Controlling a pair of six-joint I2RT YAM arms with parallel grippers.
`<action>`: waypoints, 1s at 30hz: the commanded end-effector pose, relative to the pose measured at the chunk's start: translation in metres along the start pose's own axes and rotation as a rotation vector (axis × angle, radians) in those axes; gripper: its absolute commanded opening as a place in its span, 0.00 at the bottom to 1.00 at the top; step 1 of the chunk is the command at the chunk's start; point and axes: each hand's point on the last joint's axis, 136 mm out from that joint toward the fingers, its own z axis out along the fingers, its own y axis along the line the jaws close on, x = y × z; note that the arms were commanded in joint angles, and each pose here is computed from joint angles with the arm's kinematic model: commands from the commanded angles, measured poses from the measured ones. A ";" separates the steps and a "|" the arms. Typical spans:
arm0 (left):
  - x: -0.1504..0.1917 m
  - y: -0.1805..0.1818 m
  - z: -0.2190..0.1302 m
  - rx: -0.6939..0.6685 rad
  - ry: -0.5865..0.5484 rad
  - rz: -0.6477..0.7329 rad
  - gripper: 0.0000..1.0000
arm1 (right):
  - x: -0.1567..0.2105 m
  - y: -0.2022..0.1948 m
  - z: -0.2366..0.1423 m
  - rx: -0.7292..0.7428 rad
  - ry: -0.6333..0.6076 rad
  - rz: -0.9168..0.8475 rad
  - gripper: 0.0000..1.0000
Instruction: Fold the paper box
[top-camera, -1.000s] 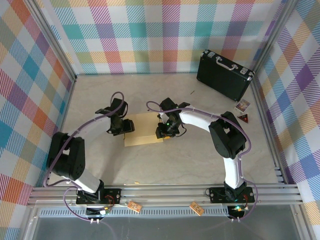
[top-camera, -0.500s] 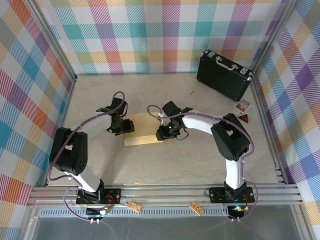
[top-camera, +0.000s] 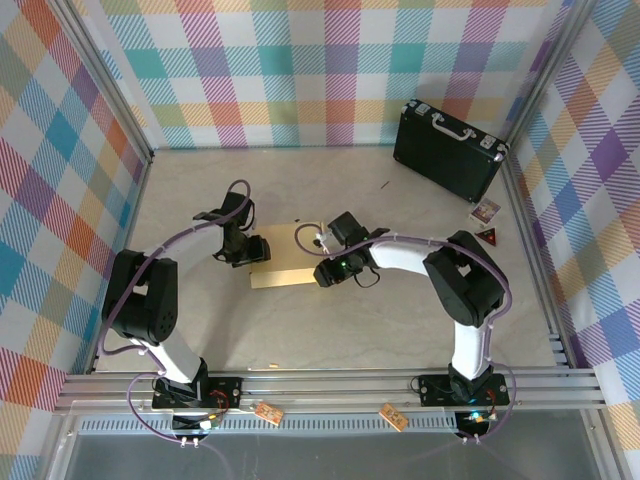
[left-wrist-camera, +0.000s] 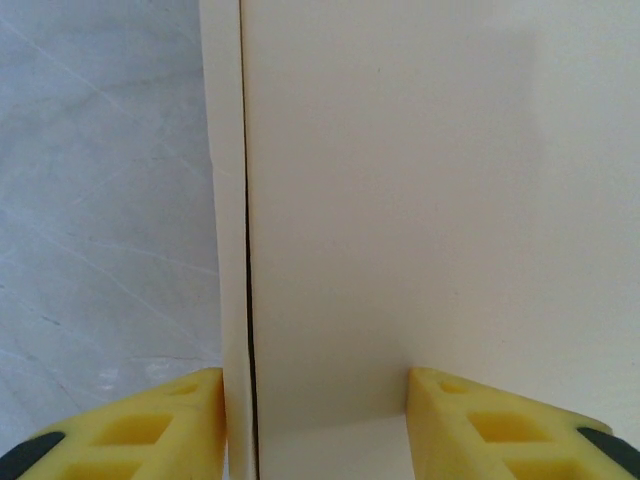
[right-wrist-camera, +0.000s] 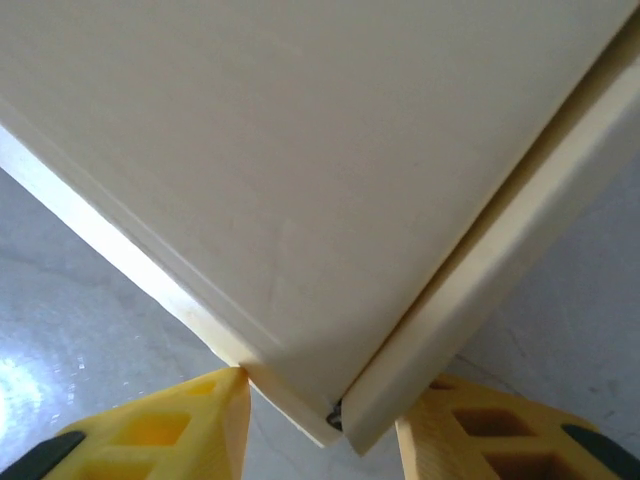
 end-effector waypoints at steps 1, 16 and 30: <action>0.043 0.013 0.032 -0.025 0.177 0.003 0.46 | -0.012 -0.027 0.005 0.158 -0.085 -0.111 0.44; 0.058 -0.003 0.042 0.044 0.257 0.042 0.44 | -0.076 -0.040 0.006 0.251 -0.343 -0.150 0.45; 0.092 -0.058 0.027 0.272 0.302 0.057 0.51 | -0.116 -0.043 0.013 0.161 -0.396 -0.026 0.52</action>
